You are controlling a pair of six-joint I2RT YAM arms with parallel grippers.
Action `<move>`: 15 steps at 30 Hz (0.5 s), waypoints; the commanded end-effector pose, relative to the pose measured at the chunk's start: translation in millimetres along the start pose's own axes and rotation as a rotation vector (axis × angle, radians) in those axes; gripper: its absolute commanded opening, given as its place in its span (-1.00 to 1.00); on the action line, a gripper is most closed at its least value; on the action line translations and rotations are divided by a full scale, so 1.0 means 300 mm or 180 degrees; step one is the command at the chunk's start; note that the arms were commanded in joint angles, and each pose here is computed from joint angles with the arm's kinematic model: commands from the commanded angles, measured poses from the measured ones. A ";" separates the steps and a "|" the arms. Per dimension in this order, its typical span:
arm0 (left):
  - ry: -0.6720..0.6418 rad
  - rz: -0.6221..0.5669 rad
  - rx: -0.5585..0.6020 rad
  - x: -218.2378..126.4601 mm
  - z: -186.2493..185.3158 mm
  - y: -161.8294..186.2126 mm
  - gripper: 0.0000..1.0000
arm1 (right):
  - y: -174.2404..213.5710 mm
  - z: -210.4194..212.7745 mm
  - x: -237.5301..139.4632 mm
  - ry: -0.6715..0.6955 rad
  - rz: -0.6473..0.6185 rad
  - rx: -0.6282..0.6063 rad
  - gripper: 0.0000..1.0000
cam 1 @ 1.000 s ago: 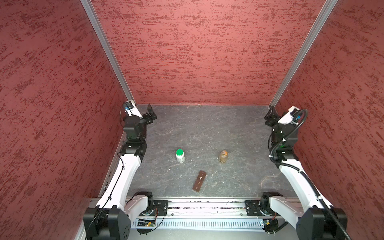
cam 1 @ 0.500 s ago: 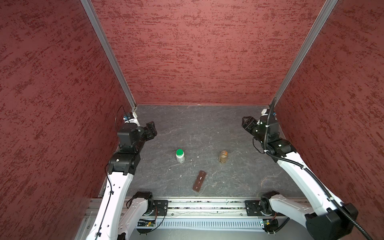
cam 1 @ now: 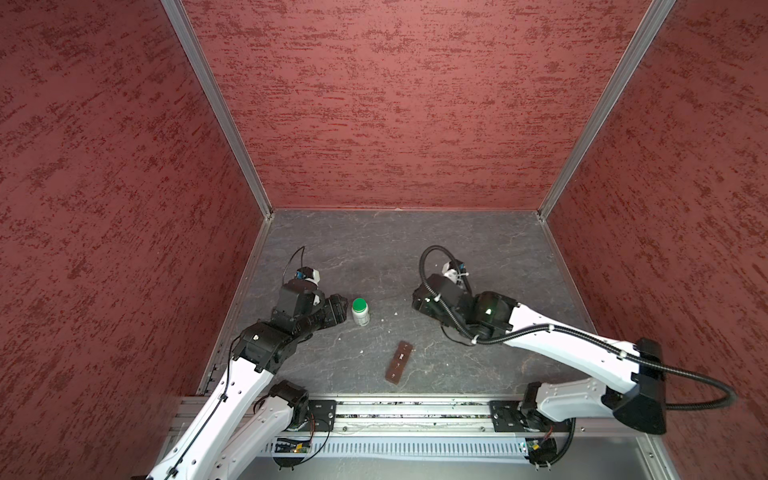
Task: Sort the pills into containers
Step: 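Lower the right gripper onto the red pill organizer while the left arm approaches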
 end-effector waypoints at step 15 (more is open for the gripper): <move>-0.0273 0.0237 -0.0128 0.025 0.063 0.145 0.55 | 0.334 0.059 0.148 0.0523 0.0607 0.0085 0.47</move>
Point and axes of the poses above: each gripper's point midway between its finger pads, its own x axis out along the fingers, its own z axis along the line the jaws close on, y = z × x, the point moved 6 cm from there along -x, back along the fingers, and after that the axes turned 12 degrees about -x, right-handed, at the moved point
